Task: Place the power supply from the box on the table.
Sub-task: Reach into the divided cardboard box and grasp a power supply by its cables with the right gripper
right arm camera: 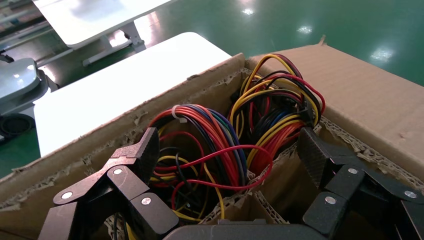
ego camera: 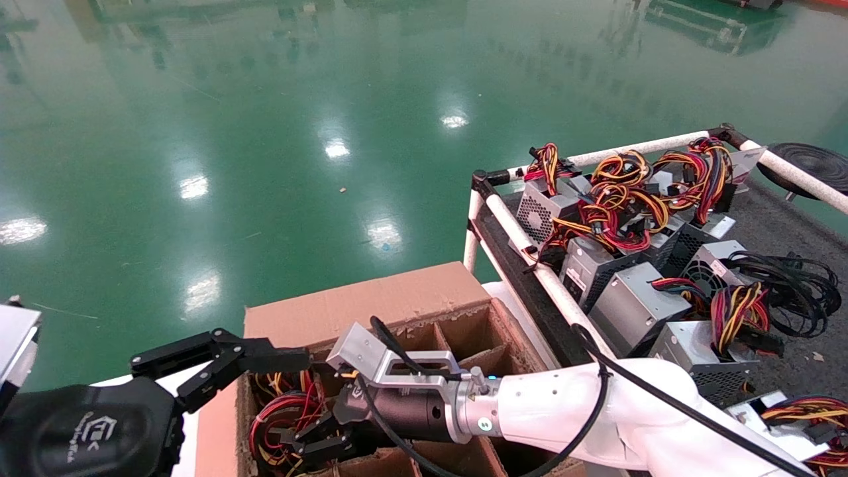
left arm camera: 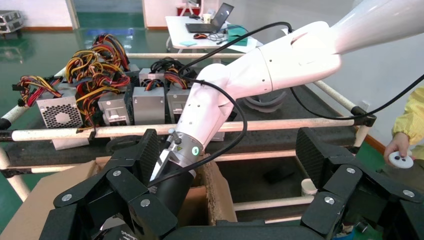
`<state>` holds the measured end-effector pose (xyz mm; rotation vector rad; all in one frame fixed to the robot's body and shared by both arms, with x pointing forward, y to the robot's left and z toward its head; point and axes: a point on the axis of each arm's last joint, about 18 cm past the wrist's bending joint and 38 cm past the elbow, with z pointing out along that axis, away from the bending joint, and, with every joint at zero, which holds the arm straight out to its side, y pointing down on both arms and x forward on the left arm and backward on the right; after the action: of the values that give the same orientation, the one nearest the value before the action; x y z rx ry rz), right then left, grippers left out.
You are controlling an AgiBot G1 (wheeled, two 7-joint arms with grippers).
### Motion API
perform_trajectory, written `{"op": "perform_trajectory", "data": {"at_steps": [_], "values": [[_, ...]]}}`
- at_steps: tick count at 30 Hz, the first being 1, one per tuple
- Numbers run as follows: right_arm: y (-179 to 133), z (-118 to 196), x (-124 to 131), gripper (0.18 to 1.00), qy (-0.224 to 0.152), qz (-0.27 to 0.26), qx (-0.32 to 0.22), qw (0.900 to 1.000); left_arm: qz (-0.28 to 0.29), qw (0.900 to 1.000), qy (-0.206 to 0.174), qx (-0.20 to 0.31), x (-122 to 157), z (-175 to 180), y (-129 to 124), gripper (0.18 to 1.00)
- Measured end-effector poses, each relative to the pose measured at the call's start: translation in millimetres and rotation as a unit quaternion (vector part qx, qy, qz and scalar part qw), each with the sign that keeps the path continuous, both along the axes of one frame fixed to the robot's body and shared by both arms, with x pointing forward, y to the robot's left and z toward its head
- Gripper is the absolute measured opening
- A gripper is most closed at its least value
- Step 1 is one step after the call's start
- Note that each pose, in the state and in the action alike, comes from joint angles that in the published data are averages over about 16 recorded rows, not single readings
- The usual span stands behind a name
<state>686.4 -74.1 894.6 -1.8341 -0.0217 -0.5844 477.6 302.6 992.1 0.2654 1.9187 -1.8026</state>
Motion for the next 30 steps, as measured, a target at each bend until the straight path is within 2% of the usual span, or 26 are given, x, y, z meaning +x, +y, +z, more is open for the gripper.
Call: {"op": "perform_trajectory", "data": {"at_steps": [11, 17, 24, 30], "values": [[3, 0, -5, 0.990, 0.013, 0.013, 0.009, 1.000, 0.000, 1.0000, 0.000, 0.000, 0, 0, 0, 1.000], [3, -2, -7, 0.959, 0.017, 0.020, 0.009, 1.000, 0.000, 1.0000, 0.000, 0.000, 0, 0, 0, 1.000], [5, -5, -10, 0.883, 0.021, 0.027, 0.007, 0.999, 0.000, 1.0000, 0.000, 0.000, 0, 0, 0, 1.000], [7, -7, -11, 0.772, 0.024, 0.031, 0.006, 0.999, 0.000, 1.0000, 0.000, 0.000, 0, 0, 0, 1.000]]}}
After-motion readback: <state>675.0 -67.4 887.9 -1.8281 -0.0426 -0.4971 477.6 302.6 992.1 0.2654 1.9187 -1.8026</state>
